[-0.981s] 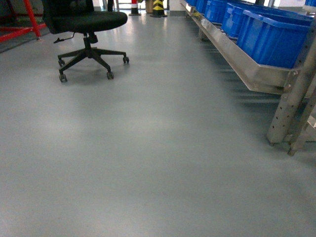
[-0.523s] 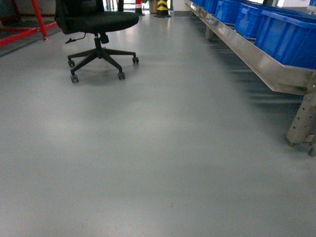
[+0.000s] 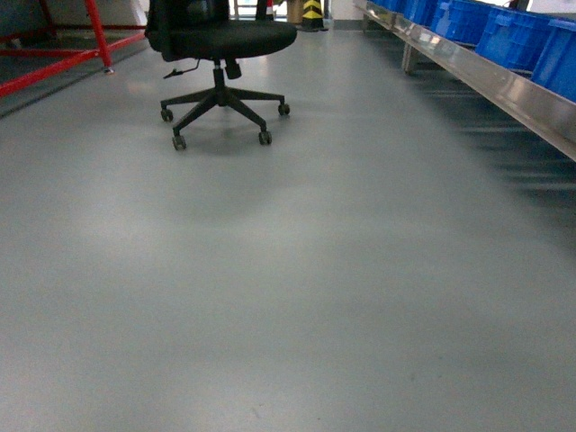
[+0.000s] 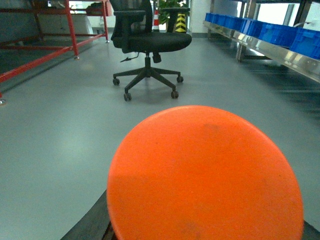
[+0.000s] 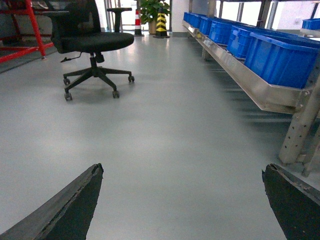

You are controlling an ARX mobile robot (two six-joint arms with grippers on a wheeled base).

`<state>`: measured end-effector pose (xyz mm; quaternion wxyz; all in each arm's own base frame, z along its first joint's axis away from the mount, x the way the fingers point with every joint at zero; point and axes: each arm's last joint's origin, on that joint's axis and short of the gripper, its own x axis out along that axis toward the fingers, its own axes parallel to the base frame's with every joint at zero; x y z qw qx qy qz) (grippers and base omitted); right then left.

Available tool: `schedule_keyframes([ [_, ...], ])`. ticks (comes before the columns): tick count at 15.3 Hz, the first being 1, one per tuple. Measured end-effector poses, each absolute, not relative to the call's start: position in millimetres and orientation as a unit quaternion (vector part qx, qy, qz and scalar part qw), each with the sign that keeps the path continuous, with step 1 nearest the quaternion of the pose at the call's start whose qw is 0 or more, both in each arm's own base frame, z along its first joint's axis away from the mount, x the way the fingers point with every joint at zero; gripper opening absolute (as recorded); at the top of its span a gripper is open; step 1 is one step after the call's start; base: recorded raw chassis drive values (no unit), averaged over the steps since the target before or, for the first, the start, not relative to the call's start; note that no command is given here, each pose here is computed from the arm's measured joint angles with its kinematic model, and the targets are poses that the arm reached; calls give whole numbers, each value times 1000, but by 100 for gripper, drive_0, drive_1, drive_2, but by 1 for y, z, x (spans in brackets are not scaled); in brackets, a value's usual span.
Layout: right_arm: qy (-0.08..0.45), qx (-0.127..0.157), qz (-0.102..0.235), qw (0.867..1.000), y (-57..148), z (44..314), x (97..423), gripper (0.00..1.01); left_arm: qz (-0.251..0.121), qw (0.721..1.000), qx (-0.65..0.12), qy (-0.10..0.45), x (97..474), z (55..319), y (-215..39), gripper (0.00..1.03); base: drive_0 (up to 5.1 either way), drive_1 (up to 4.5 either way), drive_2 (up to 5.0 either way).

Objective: Pick capacitor and pack into box

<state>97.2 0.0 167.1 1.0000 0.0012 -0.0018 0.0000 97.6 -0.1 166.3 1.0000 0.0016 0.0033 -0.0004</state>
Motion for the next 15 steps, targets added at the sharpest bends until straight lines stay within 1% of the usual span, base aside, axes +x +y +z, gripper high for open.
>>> schedule_keyframes([
  [15,-3,1,0,1000,0,167,97,98,0,1000,2,2,98,167,0,44,-504,241,241],
])
